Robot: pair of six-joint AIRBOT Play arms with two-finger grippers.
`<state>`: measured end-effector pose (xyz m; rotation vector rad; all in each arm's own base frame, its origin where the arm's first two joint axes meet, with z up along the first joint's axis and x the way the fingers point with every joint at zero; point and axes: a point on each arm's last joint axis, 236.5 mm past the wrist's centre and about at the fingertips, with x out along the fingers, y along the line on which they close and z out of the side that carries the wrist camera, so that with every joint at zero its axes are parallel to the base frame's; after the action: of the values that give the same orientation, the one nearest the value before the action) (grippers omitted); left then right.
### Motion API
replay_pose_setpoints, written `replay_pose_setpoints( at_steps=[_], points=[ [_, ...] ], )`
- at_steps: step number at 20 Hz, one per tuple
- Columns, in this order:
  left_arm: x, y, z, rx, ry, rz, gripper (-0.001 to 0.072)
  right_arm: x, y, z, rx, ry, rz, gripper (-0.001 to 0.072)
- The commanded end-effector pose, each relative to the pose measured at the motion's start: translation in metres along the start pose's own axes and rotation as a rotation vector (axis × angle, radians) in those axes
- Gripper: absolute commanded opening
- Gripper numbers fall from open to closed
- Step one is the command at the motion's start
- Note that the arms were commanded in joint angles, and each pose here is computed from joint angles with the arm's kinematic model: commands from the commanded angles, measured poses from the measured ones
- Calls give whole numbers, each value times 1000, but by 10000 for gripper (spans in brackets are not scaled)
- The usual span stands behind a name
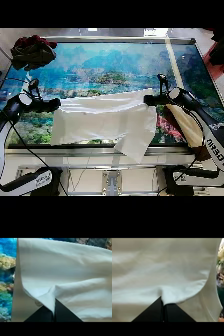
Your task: Fold the shirts.
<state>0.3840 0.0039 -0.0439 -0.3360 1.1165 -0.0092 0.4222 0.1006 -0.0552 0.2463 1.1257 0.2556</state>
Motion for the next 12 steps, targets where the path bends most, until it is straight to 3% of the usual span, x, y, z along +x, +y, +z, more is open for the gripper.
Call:
replay_pose_setpoints(
  at_steps=[1, 4, 7, 12],
  points=[
    [-4, -1, 26, -10, -96, -1, 11, 0, 0, 21, 18, -81, 0, 21],
    [-31, -12, 90, -27, -306, -26, 10, -25, 0, 78, 4, -233, -7, 20],
    [-48, -23, 108, -11, -330, -47, 10, -48, 0, 112, 6, -306, 0, 20],
    [-26, -18, 67, -22, -196, -46, 10, -15, -1, 72, 7, -165, 4, 20]
  ],
)
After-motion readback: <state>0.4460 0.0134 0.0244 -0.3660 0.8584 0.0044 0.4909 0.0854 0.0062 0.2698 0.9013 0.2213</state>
